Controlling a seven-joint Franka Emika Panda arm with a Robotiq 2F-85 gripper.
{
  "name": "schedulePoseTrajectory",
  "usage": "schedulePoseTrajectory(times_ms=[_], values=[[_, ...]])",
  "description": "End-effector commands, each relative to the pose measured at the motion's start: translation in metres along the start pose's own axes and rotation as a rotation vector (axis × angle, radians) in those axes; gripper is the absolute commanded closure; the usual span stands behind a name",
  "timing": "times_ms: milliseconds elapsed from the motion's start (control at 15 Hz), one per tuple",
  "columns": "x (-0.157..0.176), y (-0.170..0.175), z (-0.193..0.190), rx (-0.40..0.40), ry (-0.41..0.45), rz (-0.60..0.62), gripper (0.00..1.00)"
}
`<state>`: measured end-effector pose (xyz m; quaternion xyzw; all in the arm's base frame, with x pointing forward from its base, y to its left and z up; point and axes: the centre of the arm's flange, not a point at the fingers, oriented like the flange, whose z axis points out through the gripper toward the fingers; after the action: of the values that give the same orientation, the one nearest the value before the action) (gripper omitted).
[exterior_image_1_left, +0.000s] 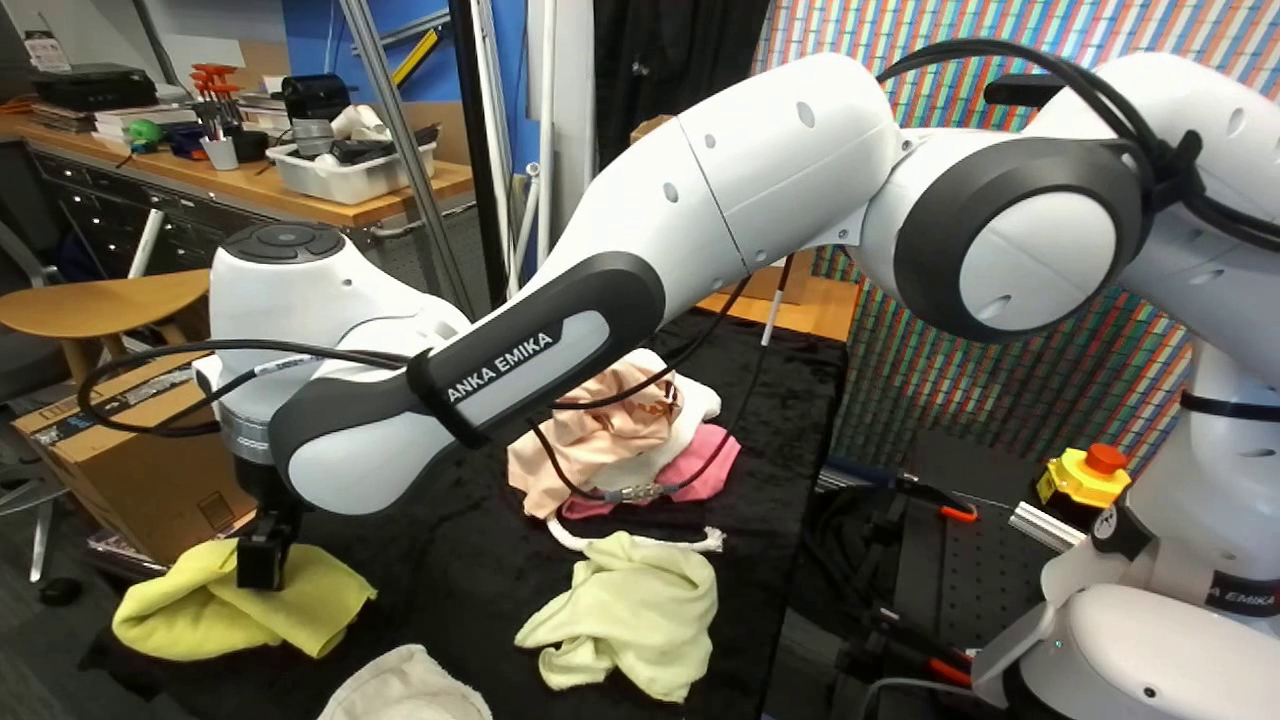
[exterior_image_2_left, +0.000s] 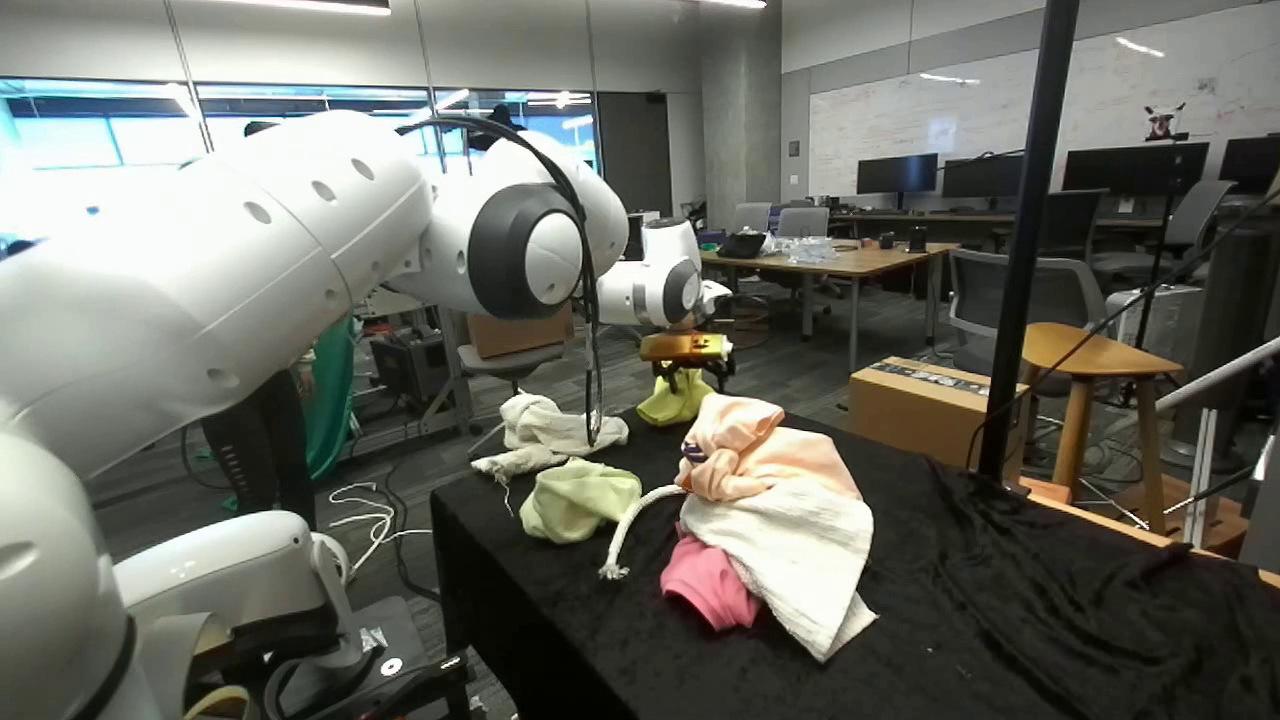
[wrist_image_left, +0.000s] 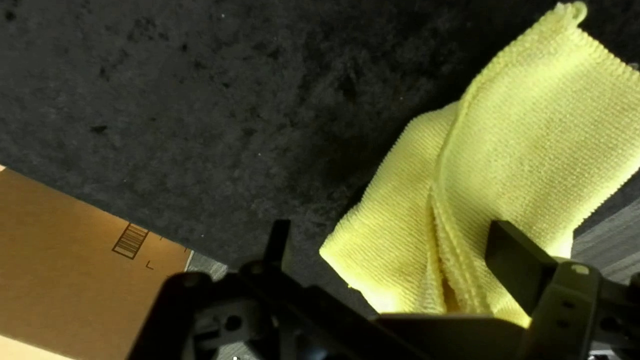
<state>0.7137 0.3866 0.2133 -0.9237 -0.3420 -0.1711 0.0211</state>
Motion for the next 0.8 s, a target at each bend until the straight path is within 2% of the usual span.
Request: schedulePoseTrajectory(times_ms=[0, 133, 200, 267, 333, 467, 733], values=[[0.024, 0.002, 0.002, 0.018, 0.071, 0.059, 0.00], [0.026, 0.005, 0.005, 0.020, 0.086, 0.078, 0.00], [0.026, 0.005, -0.003, 0.025, 0.090, 0.082, 0.25], [0.027, 0.005, -0.004, 0.026, 0.091, 0.078, 0.27], [0.029, 0.007, 0.002, 0.022, 0.088, 0.077, 0.34], [0.029, 0.007, -0.004, 0.030, 0.078, 0.069, 0.51], [0.027, 0.007, -0.001, 0.040, 0.053, 0.053, 0.80]])
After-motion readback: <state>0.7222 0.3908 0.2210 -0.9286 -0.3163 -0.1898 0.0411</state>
